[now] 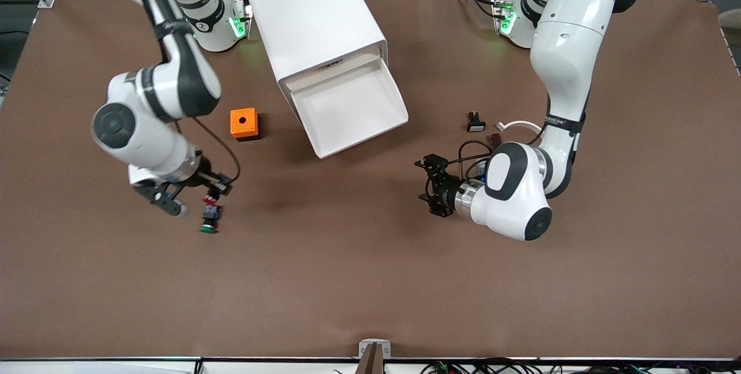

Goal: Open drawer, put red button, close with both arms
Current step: 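Carry the red button with the right gripper over the open drawer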

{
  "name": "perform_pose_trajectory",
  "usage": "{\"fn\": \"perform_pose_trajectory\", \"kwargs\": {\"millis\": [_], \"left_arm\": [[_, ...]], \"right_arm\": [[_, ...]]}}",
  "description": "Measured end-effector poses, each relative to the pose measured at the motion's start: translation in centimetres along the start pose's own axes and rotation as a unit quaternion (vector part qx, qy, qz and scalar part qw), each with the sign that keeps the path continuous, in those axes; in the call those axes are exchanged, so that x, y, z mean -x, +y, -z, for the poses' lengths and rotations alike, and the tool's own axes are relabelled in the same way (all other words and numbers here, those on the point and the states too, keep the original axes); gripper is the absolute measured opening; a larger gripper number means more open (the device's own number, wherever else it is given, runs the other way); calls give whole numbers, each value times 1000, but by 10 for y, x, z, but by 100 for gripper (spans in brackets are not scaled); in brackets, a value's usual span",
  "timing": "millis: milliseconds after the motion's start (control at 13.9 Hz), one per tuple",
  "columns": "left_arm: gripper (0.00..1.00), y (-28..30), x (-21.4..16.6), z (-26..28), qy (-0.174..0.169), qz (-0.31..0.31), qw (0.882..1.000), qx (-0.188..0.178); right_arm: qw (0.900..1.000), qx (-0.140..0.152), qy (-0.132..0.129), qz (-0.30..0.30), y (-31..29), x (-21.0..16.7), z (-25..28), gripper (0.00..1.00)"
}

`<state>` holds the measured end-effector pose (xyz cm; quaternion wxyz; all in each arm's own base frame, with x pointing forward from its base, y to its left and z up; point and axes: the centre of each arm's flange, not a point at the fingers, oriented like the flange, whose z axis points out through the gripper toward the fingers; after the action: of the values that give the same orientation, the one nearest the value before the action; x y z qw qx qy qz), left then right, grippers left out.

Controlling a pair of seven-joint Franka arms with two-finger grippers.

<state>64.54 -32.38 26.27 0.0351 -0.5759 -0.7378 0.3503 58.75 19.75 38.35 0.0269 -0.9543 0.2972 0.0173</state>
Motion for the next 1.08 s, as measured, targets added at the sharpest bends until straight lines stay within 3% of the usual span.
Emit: {"fn": "perform_pose_trajectory", "kwargs": {"millis": [143, 359, 645, 717, 932, 1076], "left_arm": [[99, -11, 7, 18, 53, -62, 996, 34], [100, -31, 23, 24, 113, -158, 979, 55], [100, -37, 23, 28, 133, -274, 952, 38], [100, -37, 21, 29, 139, -304, 942, 33], [100, -36, 19, 30, 155, -411, 898, 16], [100, -36, 19, 30, 156, -438, 885, 11]], "right_arm": [[999, -7, 2, -34, -32, 54, 16, 41], [997, -12, 0, -78, -71, 133, 21, 41], [993, -10, -3, -115, -97, 205, 16, 41], [992, -11, -4, -123, -101, 220, 14, 41], [988, -21, -3, -156, -115, 263, -2, 41], [984, -27, -2, -174, -124, 285, -24, 41]]}}
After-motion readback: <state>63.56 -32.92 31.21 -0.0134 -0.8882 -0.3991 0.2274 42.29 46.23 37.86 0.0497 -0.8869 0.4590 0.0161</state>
